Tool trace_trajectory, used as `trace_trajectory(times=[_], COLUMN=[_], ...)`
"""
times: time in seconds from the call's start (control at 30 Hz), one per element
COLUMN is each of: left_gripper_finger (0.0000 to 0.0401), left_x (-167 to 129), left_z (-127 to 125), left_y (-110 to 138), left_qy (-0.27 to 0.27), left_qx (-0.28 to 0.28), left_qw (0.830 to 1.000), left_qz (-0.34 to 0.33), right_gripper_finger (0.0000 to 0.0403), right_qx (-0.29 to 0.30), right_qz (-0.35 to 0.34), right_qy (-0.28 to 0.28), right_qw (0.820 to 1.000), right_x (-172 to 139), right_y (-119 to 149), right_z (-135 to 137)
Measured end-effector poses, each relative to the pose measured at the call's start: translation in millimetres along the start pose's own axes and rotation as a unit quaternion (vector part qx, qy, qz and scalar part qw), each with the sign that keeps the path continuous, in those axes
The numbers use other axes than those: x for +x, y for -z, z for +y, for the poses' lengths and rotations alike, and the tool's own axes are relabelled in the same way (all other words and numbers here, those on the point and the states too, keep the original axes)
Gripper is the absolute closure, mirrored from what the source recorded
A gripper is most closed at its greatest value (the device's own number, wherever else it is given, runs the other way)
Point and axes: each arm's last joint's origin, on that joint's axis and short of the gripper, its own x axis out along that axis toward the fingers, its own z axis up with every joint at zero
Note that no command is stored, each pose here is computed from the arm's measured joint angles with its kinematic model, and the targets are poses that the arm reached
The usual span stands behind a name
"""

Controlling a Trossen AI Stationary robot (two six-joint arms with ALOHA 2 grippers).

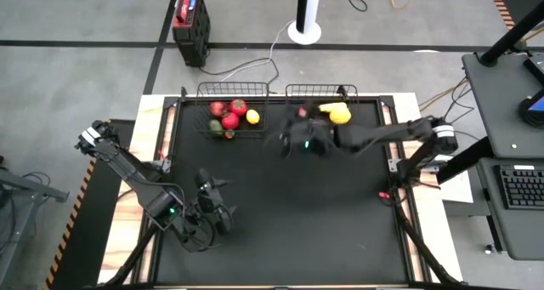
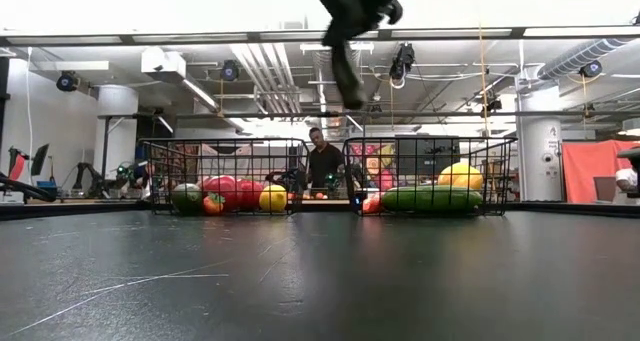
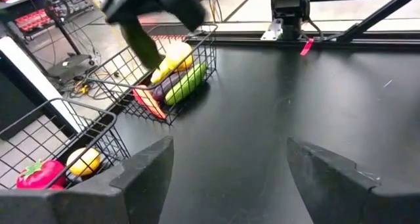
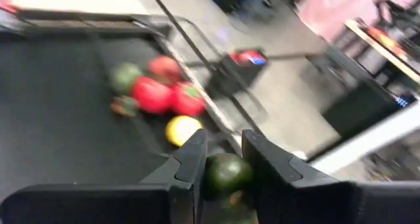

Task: Sort produce into baskets
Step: Put the chili pepper into the right wire basket, then return to Home Position

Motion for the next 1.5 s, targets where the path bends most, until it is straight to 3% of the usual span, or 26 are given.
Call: trace_trajectory(times=[0.2, 0.37, 0.5, 0.87, 1.5], left_gripper_finger=[0.0125, 0.0125, 0.0125, 0.0125, 0.0125], left_x=[0, 0, 0, 1, 1], left_z=[0, 0, 1, 1, 1], left_y=[0, 0, 0, 0, 1], left_qy=[-0.001, -0.004, -0.005, -0.006, -0.006], left_qx=[0.0, 0.0, 0.0, 0.008, 0.01], left_qw=[1.0, 1.0, 1.0, 1.0, 1.0], left_qz=[0.0, -0.002, -0.002, -0.002, -0.002], right_gripper_finger=[0.0326, 0.0327, 0.0317, 0.0317, 0.0237], right_qx=[-0.026, -0.034, -0.05, -0.071, -0.069], right_qz=[0.068, 0.156, 0.231, 0.286, 0.29], right_qy=[0.059, 0.02, 0.029, 0.032, 0.033], right_qw=[0.996, 0.987, 0.971, 0.955, 0.954], right_x=[19, 52, 74, 104, 106], right_y=[8, 40, 67, 93, 95], right_z=[-66, -102, -116, -123, -122])
